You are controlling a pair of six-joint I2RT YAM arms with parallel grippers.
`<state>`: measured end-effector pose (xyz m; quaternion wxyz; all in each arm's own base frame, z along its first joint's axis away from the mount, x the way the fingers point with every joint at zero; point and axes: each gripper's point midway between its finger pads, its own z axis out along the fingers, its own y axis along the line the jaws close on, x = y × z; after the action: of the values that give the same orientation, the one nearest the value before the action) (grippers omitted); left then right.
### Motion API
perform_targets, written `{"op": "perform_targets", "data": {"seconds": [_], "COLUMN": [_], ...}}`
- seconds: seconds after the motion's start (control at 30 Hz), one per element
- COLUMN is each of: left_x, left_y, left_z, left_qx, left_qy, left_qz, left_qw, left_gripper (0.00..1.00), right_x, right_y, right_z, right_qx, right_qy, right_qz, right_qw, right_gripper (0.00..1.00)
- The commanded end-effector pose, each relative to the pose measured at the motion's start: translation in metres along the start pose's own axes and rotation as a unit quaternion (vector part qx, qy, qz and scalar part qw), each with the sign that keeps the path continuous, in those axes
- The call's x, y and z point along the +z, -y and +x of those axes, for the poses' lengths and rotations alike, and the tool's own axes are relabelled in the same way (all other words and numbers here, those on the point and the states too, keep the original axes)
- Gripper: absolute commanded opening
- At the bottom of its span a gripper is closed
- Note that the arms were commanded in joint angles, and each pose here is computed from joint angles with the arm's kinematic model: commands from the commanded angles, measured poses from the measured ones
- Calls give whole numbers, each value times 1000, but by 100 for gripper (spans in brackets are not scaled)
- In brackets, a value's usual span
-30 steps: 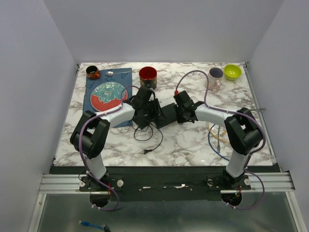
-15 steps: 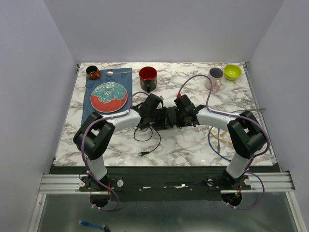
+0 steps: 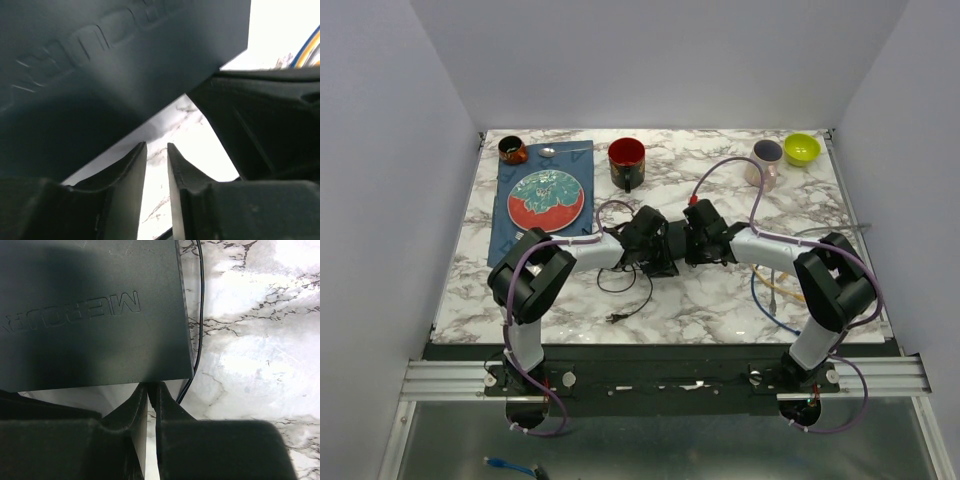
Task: Pull the plug from the switch port
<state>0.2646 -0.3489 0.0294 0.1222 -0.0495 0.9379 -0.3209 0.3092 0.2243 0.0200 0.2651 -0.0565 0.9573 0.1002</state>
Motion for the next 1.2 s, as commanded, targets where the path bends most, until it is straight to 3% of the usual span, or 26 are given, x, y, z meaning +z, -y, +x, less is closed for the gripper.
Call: {"op": "perform_targets", "data": {"seconds": [0.0, 0.3, 0.53, 0.73, 0.93, 1.17], "left_x": [4, 9, 13, -22, -67, -51], "left_y": [-17, -24, -30, -13, -15, -8], "left_z": [-17, -33, -36, -52, -71, -81], "left_qx": [-41, -118, -144, -76, -12, 37], "left_qy": [54, 97, 111, 166, 223, 225], "left_qz": [-39, -43, -51, -54, -91, -98], "left_qw": [997, 987, 982, 982, 970, 969], "left_gripper": [29, 13, 12, 15, 32, 33], "right_x": [2, 3, 1, 2, -2, -1], "right_y": [10, 9, 10, 14, 7, 0], "right_z": [26, 34, 51, 55, 47, 47], "right_qx": [-7, -13, -19, -20, -15, -7], "right_qy": [-28, -30, -41, -42, -31, -37], "right_qz": [17, 1, -11, -5, -19, -34], "right_qw": [999, 999, 999, 999, 999, 999], "right_gripper": [1, 1, 1, 1, 1, 1]}}
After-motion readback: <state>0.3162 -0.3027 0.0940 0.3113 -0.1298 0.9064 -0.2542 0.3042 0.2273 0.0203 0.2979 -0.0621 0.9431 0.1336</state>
